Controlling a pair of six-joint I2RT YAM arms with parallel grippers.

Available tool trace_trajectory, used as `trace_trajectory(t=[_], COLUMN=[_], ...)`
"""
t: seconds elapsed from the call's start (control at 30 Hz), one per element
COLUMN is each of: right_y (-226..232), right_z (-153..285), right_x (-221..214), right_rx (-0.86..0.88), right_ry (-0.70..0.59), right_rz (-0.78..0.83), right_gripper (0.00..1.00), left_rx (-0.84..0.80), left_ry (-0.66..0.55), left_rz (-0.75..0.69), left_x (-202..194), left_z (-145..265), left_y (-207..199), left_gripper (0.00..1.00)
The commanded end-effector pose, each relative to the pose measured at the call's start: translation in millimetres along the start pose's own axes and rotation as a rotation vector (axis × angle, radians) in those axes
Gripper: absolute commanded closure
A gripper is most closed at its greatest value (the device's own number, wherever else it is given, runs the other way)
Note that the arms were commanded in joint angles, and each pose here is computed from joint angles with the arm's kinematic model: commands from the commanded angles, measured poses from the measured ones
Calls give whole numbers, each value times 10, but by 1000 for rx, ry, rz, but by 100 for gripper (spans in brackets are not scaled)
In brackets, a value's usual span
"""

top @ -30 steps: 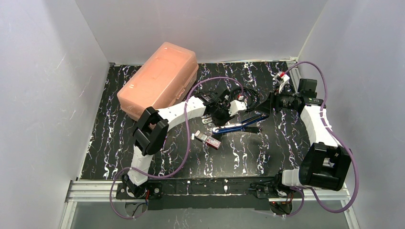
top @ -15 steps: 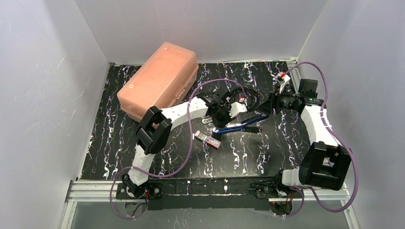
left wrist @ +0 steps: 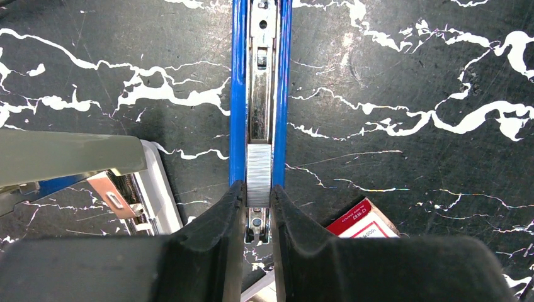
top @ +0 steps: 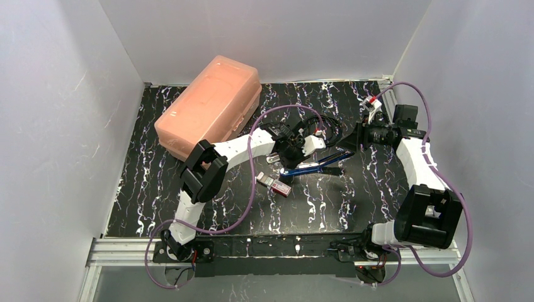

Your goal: Load the staples into the stapler

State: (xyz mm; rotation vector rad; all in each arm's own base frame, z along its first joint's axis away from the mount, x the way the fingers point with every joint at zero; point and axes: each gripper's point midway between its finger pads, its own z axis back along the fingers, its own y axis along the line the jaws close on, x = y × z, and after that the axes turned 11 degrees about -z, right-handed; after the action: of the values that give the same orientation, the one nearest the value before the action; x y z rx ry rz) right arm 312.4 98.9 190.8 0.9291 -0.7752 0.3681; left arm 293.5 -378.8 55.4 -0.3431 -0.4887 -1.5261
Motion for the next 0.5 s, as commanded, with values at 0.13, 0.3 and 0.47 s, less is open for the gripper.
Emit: trace_trajectory(t=[0.13, 0.3, 0.47], right_y=[24, 16, 12], right_z=[16, 14, 15], right_x=[-16, -27, -30], right_rx=[27, 30, 31], right_ry=[1, 3, 4], right_rz=[-6, -11, -13], right_gripper=[40, 40, 40], left_rx=[10, 11, 13], left_ry=[-11, -11, -8], left_rz=[-8, -9, -11], left_x=[90, 97, 89], left_z=[101, 110, 109], left_y=[20, 22, 28], left_gripper=[95, 95, 95])
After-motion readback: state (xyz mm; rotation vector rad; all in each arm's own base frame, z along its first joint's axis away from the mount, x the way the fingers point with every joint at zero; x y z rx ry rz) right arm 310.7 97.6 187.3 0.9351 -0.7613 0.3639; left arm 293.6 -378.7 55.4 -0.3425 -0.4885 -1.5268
